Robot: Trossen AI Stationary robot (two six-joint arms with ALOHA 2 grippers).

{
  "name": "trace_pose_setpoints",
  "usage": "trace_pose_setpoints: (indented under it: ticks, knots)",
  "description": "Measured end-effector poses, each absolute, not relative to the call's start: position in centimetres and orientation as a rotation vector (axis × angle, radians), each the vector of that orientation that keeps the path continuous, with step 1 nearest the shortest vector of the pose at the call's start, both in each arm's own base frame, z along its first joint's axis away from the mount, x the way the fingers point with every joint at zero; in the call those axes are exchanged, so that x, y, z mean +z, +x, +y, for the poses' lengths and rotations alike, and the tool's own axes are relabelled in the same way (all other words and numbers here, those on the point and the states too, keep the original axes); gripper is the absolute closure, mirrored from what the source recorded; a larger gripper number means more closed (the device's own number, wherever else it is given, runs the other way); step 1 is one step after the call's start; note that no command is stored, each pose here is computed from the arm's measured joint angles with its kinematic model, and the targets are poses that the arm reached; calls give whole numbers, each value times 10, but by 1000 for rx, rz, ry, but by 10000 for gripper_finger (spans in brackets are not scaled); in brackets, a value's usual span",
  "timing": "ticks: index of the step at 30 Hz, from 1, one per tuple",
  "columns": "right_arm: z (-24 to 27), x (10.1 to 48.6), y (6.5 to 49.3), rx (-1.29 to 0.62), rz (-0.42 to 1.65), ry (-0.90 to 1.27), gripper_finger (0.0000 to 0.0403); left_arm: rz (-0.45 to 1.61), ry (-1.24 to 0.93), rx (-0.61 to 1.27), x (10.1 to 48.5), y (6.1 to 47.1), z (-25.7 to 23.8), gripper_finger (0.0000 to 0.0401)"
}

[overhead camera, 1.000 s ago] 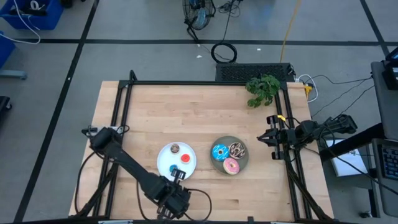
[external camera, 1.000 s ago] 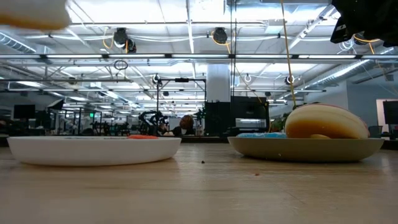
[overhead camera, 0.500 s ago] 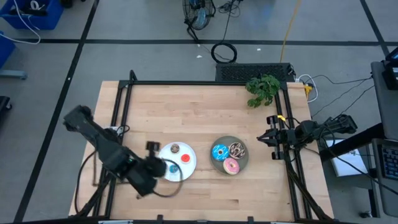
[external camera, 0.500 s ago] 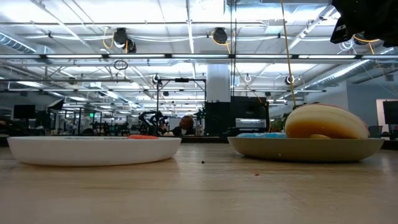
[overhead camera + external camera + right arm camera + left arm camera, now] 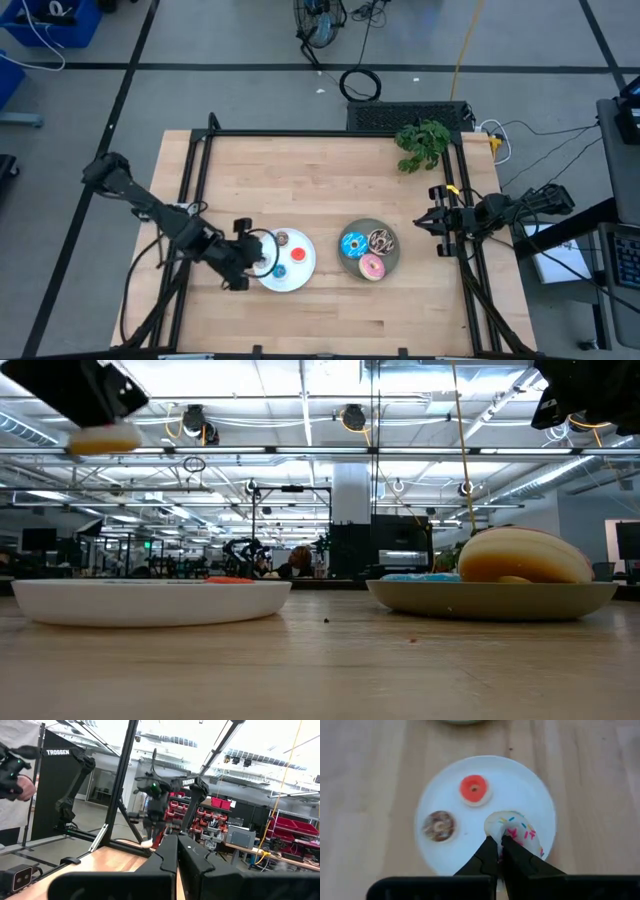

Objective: Pick & Place donuts
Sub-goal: Put the small white donut into the white plate

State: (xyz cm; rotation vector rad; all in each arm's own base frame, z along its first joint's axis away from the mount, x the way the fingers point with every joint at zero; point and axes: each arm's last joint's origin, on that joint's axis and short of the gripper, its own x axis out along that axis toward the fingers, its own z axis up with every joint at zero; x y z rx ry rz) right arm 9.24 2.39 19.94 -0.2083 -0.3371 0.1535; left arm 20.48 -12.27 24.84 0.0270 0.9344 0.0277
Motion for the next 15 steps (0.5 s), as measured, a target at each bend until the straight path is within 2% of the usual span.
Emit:
trace_pose_setpoints:
  ticks: [6, 11, 15]
  knots:
    - [24, 199, 92, 154, -337, -207, 403, 1010, 23, 17, 220, 215, -111, 394]
    - [24, 199, 93, 154, -333, -209, 403, 1000, -20, 26, 199, 225, -106, 381]
    - [24, 199, 93, 152, -331, -214, 403, 1056, -17, 15, 183, 231, -105, 394]
